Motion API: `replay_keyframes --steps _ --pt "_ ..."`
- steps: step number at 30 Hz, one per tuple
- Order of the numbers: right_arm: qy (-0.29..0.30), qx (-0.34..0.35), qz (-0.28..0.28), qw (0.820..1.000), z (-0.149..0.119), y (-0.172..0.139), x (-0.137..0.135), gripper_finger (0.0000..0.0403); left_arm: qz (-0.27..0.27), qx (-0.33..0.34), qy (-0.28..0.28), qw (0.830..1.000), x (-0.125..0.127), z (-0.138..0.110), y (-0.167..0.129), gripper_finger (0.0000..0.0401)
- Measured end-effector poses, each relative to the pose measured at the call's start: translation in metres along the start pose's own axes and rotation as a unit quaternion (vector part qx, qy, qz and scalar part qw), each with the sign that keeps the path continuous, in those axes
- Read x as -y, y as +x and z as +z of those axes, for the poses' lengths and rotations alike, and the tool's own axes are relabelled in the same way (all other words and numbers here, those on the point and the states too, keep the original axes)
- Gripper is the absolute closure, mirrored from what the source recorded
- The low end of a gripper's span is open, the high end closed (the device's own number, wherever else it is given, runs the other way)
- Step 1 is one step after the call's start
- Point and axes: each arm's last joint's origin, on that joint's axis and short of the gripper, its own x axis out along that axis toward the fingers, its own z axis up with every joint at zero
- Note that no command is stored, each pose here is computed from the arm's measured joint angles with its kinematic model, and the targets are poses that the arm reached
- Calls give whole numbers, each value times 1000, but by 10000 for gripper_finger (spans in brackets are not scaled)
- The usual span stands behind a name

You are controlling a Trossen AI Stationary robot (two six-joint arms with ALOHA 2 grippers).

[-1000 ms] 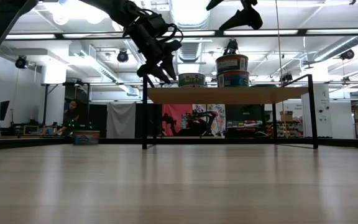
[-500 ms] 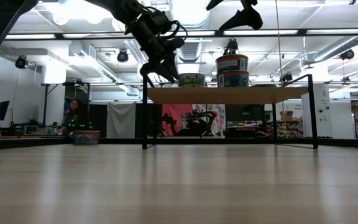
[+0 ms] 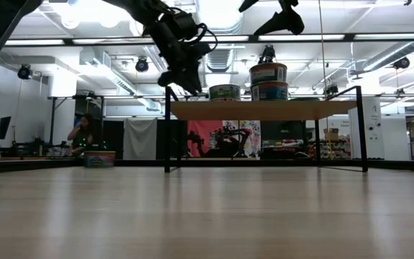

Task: Stack canned seafood by type on shelf
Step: Stack the blue-pink tuna can on top of the other blue-pink tuna cans

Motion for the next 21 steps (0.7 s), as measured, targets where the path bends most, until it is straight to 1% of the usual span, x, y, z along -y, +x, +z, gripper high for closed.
replay_keyframes --steps 3,5,6,7,8,9,10,11,12,14,15,16,17,18,21 --pt "-2 -12 -7 1000 -2 0 1 75 10 -28 12 999 -3 1 -15 324" --pt "-1 -21 -12 1000 -4 0 2 78 34 -45 29 998 -4 2 -29 324" --pt "1 -24 -14 1000 -5 0 3 80 64 -54 46 995 -5 2 -36 324" --pt "4 -25 -15 1000 -5 0 3 83 111 -67 71 989 -6 1 -43 324" --pt "8 -24 -14 1000 -5 0 3 85 170 -85 100 977 -8 -1 -51 324" --pt "11 -24 -14 1000 -5 0 3 88 229 -103 126 960 -13 -2 -58 324" --pt "13 -24 -14 1000 -5 0 3 90 270 -115 141 946 -19 -2 -63 324" --pt "14 -24 -14 1000 -5 0 3 93 281 -125 141 941 -27 -1 -67 325" --pt "14 -24 -14 1000 -5 0 3 95 263 -135 128 947 -37 -2 -70 327" --pt "14 -24 -14 1000 -5 0 3 100 170 -153 85 970 -57 -4 -71 338" --pt "14 -24 -14 1000 -5 0 3 102 123 -159 62 978 -67 -6 -69 347" --pt "14 -24 -14 1000 -5 0 3 103 94 -167 42 981 -77 -10 -66 357" --pt "14 -24 -14 1000 -5 0 3 105 89 -176 25 980 -87 -14 -63 367" --pt "14 -24 -14 1000 -5 0 3 106 104 -189 5 977 -97 -18 -59 376" --pt "12 -24 -14 1000 -5 0 3 110 174 -236 -51 955 -124 -37 -49 397"
